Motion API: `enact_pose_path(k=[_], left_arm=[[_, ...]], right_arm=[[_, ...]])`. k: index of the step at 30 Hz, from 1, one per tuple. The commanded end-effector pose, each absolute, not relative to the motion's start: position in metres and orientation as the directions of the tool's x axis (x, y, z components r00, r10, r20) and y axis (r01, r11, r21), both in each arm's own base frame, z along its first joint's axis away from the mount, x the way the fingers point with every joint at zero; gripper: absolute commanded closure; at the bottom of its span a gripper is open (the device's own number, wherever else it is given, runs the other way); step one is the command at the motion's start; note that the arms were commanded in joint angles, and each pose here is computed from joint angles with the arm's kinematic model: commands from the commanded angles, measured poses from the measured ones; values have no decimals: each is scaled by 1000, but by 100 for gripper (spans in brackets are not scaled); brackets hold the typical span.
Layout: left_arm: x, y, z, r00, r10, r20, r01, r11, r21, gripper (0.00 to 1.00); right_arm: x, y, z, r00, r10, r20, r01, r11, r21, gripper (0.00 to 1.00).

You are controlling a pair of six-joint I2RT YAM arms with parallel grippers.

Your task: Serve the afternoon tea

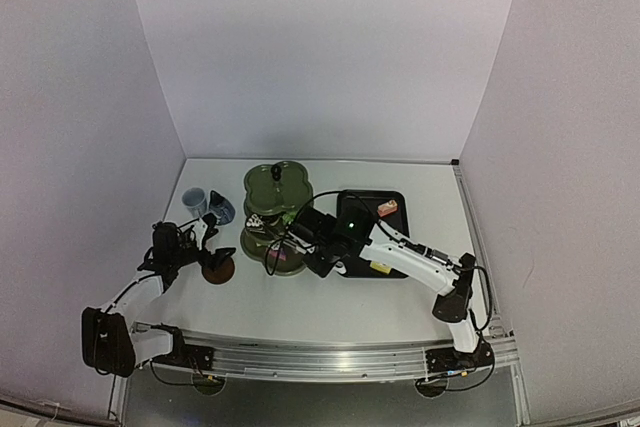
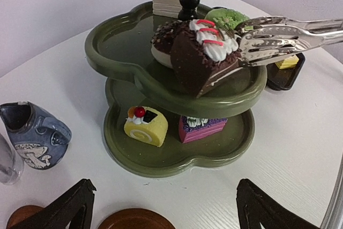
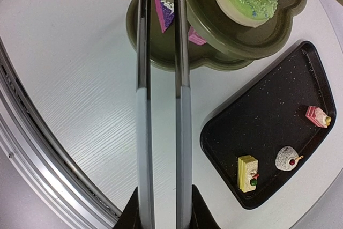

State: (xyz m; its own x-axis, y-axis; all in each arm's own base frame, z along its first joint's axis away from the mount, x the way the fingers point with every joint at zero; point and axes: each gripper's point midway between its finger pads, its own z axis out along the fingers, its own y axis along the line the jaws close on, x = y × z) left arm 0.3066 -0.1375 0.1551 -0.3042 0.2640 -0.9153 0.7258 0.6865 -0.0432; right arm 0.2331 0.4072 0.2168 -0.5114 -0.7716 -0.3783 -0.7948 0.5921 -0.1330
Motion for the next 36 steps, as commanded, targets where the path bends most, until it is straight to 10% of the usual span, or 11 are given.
enact_pose_path(k=[1,22,36], left_arm=[[317,-151,184,-94,370,-924,797,584,153,8],[306,-208,185,569,543,-617,665,138,734,39],[300,-225,159,642,518,-565,687,-61,724,49]], right_arm=[[249,415,227,-501,-748,-435,-778,610,-151,100],[265,424,237,-530,-685,-500,-749,654,-102,100],[253,425,253,-566,-635,-525,-742,671,-12,100]])
